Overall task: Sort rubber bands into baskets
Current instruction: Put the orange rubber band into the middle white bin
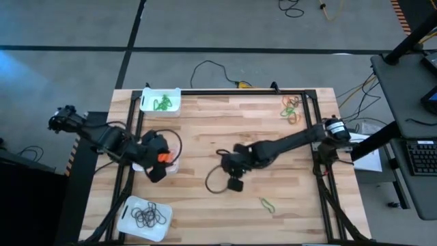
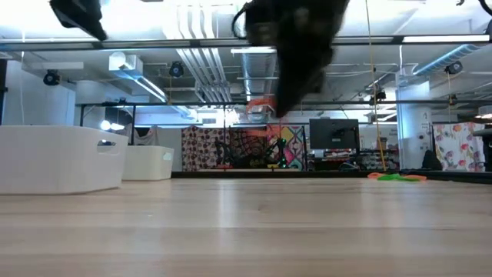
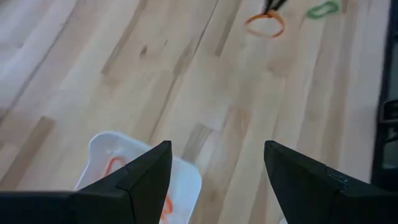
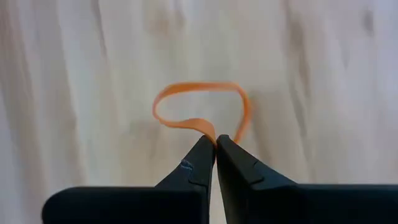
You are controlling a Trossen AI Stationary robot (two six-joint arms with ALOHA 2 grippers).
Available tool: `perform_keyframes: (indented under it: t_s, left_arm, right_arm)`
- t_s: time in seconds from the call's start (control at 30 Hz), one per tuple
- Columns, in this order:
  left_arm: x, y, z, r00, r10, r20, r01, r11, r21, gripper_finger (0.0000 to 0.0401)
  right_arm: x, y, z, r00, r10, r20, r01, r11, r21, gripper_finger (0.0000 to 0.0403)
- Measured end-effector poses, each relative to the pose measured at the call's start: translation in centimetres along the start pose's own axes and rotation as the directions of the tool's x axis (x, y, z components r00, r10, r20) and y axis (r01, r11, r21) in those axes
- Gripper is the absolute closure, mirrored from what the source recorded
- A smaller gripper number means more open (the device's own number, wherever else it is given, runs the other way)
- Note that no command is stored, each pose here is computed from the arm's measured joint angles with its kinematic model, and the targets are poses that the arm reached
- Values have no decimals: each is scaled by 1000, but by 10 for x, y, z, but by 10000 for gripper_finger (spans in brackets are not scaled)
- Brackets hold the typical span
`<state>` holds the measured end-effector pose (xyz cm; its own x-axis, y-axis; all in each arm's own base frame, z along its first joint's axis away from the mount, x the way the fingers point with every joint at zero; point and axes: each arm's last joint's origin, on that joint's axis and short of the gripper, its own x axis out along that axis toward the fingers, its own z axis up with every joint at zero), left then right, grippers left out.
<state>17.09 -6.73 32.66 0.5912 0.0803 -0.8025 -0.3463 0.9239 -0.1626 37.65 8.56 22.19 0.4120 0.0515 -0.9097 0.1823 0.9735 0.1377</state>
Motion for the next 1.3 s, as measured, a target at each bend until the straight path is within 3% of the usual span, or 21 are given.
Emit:
perform_keyframes:
  t_s: [0.13,0.3,0.53,0.63,0.77,0.9,1.03,1.2,1.3]
  left_arm:
    - [-5,-8,-12,1000,11,-5,-11,1000,22,162]
    - [-7,-13,-17,997,35,70,-37,999,22,162]
    - [19,-22,-19,991,-71,115,64,996,64,162]
    - [30,-16,-22,993,-63,105,58,997,44,162]
    - [39,-11,-23,984,-135,117,135,991,15,162]
    - [63,2,-23,969,-242,46,241,970,13,162]
    - [87,11,-13,930,-350,110,345,936,66,162]
    - [118,17,3,939,-289,185,260,951,167,162]
    - [140,17,7,958,-230,170,191,957,217,160]
  right_arm:
    - [12,-24,11,995,20,99,-18,1000,-22,390]
    - [29,-43,9,992,6,123,-8,1000,14,390]
    - [58,-42,1,998,-1,56,-1,999,33,390]
    - [64,-39,2,998,5,67,-7,1000,27,390]
    - [63,-39,4,998,6,69,-8,1000,28,367]
    - [53,-37,9,996,12,85,-18,997,71,309]
    - [30,-29,11,997,17,76,-24,995,96,248]
    - [-17,-11,-3,995,-94,27,90,989,116,207]
    - [-46,1,-15,986,-157,58,143,971,191,195]
